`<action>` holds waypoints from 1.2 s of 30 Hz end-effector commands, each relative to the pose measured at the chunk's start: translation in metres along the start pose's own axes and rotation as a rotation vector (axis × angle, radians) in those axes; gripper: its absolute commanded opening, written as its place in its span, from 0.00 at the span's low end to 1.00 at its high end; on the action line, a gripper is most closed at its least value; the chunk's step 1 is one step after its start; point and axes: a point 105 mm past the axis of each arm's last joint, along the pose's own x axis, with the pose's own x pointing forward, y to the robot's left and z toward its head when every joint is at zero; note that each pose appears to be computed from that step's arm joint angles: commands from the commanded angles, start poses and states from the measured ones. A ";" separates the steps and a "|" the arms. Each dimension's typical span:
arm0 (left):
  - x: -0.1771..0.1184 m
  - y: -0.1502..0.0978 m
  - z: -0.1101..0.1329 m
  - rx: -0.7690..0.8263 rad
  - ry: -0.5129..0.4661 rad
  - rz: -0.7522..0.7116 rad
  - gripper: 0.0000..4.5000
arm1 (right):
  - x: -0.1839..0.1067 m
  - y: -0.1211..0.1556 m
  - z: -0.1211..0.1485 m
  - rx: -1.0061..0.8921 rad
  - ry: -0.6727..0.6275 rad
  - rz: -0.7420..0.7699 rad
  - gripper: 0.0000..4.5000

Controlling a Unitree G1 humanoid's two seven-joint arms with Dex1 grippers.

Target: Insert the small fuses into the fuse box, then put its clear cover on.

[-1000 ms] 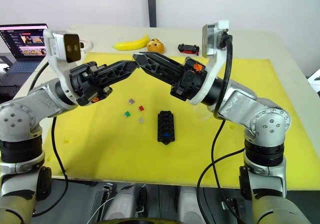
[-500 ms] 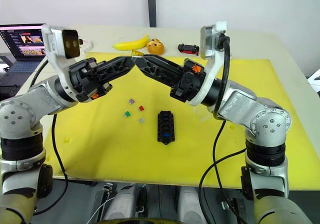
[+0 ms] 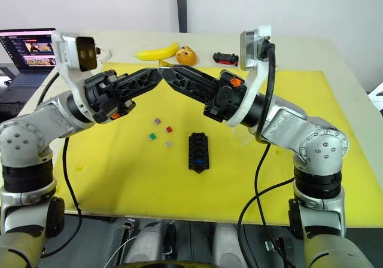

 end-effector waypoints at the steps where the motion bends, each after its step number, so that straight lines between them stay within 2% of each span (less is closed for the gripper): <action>1: 0.001 -0.008 0.004 0.035 -0.013 -0.025 0.00 | 0.002 0.012 0.009 -0.032 -0.029 0.050 0.38; 4: 0.001 -0.008 0.004 0.036 -0.011 -0.021 0.00 | 0.002 0.013 0.009 -0.030 -0.029 0.051 0.38; 6: 0.001 -0.008 0.004 0.037 -0.014 -0.022 0.00 | 0.002 0.013 0.008 -0.030 -0.028 0.052 0.26; 9: 0.001 -0.008 0.003 0.039 -0.015 -0.021 0.00 | 0.002 0.013 0.008 -0.030 -0.027 0.052 0.01; 19: 0.000 -0.007 0.009 0.047 -0.035 -0.012 0.00 | 0.001 0.013 0.007 -0.030 -0.022 0.053 0.01; 23: -0.003 -0.005 0.008 -0.009 -0.015 0.004 0.00 | 0.000 0.011 0.008 -0.041 -0.020 0.036 0.01; 27: -0.005 -0.009 0.012 -0.028 -0.007 0.004 0.31 | -0.001 0.009 0.011 -0.057 -0.013 0.023 0.00; 30: -0.014 -0.012 0.013 -0.004 0.027 0.030 0.63 | -0.005 0.004 0.012 -0.107 0.019 -0.005 0.00; 33: -0.030 -0.013 0.006 0.034 0.134 0.074 0.96 | -0.014 -0.005 0.001 -0.230 0.146 -0.036 0.00; 36: -0.054 -0.006 -0.017 0.073 0.335 0.158 0.99 | -0.023 -0.013 -0.014 -0.347 0.272 -0.022 0.00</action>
